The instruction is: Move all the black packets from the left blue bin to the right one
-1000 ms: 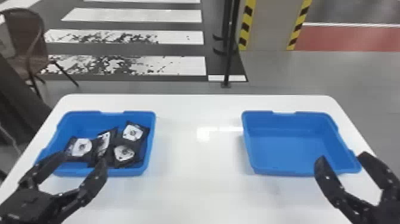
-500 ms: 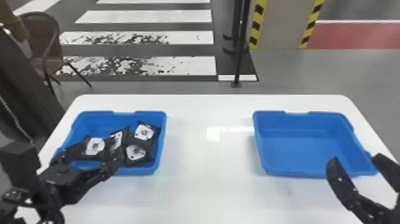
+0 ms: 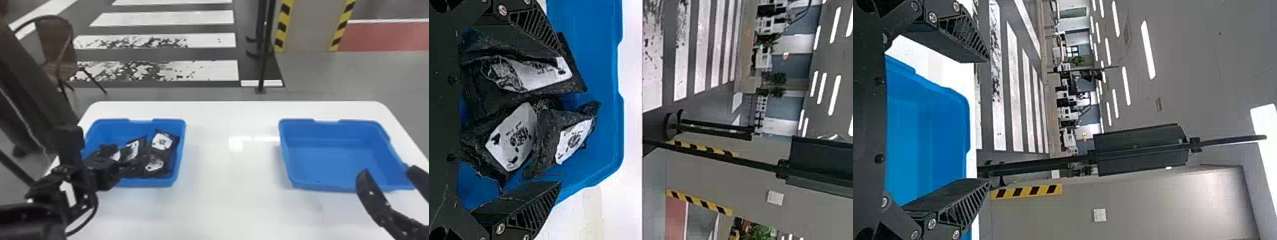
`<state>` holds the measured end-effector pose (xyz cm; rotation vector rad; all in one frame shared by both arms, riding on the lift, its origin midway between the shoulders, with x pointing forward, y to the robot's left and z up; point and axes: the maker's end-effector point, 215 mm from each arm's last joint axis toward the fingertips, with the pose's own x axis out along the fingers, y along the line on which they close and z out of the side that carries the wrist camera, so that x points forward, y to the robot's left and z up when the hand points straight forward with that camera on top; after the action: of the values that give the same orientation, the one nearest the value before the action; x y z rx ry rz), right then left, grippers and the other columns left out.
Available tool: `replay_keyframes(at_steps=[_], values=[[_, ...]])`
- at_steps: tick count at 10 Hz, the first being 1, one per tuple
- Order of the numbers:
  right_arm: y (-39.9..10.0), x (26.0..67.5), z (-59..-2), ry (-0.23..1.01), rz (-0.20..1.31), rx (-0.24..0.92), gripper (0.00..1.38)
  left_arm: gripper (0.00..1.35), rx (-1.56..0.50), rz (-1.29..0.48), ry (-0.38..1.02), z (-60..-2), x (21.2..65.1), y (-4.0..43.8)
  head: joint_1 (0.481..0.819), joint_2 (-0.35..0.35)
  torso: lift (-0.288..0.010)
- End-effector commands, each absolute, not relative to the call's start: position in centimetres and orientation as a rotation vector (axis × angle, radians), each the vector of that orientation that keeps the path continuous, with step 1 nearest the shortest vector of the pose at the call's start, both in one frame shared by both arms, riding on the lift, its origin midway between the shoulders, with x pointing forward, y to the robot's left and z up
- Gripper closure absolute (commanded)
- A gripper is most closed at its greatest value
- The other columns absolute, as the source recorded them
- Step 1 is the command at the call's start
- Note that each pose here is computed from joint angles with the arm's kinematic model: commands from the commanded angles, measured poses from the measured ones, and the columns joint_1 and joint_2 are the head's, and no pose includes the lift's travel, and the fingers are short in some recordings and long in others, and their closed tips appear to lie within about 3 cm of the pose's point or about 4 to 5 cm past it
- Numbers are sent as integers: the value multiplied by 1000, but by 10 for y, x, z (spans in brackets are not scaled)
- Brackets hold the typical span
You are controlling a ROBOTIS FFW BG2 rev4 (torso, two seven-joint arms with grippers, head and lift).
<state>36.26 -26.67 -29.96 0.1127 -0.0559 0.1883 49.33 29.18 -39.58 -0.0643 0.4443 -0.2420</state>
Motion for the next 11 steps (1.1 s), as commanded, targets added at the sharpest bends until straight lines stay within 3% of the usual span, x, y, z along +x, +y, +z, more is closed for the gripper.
replay_keyframes(at_steps=[1, 5, 9, 10, 11], values=[[-266, 363, -301, -55, 188, 117, 171, 130, -70, -274, 501, -411, 507, 280, 695, 33, -140], [-263, 366, -302, -56, 191, 123, 173, 133, -39, -272, 585, -431, 540, 294, 695, 35, -140], [-260, 369, -304, -57, 195, 132, 171, 151, -74, -373, 628, -446, 549, 254, 695, 10, -140], [-259, 369, -306, -55, 197, 136, 171, 237, -81, -382, 648, -455, 550, 252, 695, -2, -140], [-258, 370, -305, -57, 199, 137, 171, 427, -76, -382, 639, -454, 555, 254, 695, -6, -140]])
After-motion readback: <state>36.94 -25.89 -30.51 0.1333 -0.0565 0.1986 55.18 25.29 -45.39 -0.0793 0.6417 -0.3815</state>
